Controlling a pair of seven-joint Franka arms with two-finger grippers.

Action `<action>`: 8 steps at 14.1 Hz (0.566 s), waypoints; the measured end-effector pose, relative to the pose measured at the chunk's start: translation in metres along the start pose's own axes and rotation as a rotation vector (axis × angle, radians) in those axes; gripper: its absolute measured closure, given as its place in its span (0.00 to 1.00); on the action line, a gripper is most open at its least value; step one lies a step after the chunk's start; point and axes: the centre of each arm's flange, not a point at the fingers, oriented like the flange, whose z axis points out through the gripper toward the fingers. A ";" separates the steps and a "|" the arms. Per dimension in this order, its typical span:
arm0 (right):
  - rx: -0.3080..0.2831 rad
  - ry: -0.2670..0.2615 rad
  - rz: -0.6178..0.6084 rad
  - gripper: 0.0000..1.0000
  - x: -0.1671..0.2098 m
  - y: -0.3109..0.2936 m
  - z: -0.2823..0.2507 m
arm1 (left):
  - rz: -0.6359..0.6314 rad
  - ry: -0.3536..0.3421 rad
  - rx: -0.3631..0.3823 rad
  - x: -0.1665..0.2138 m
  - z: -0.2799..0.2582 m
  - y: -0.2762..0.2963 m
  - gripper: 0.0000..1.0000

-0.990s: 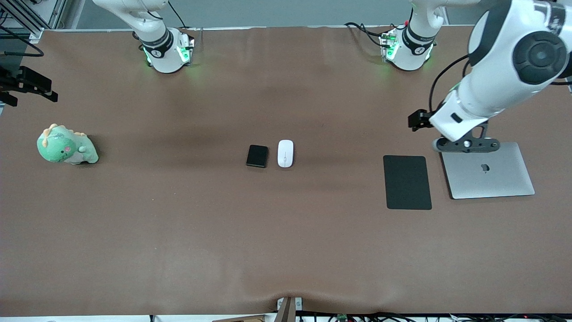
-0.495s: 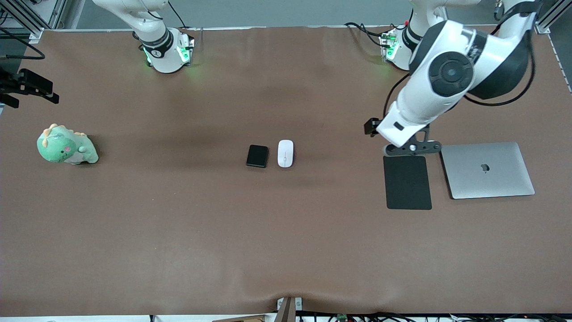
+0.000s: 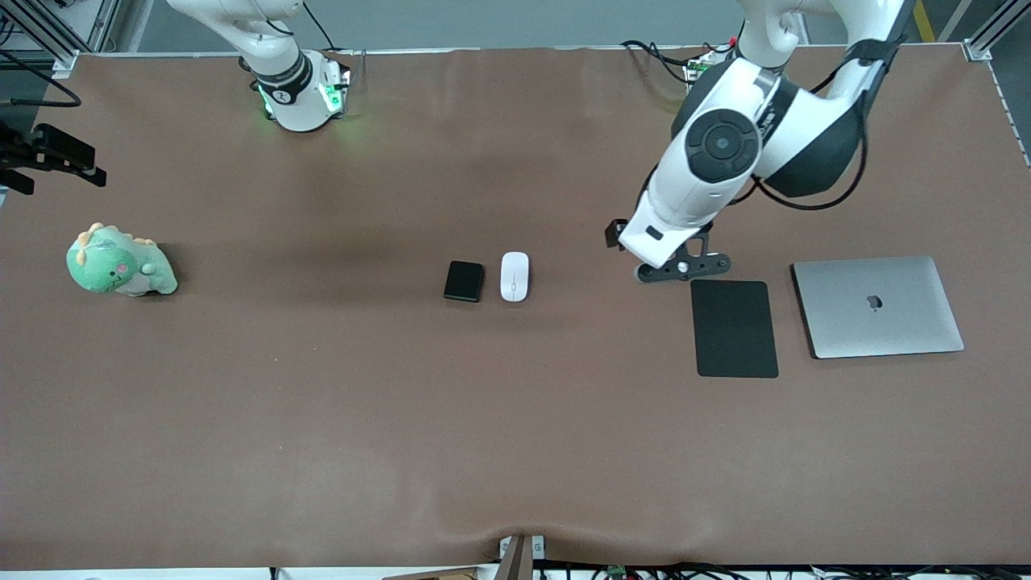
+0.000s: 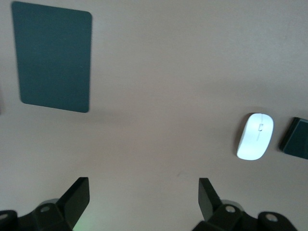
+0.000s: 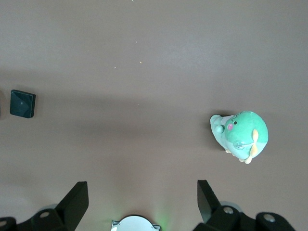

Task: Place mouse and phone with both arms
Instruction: 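Move the left gripper over the white mouse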

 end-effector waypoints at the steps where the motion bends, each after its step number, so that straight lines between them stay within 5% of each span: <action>1: 0.000 0.000 0.000 0.00 0.000 0.000 0.000 | -0.006 0.003 -0.007 -0.001 0.006 0.007 0.00; 8: 0.000 0.000 0.000 0.00 0.000 0.000 0.000 | -0.034 0.023 -0.033 -0.007 0.044 0.051 0.00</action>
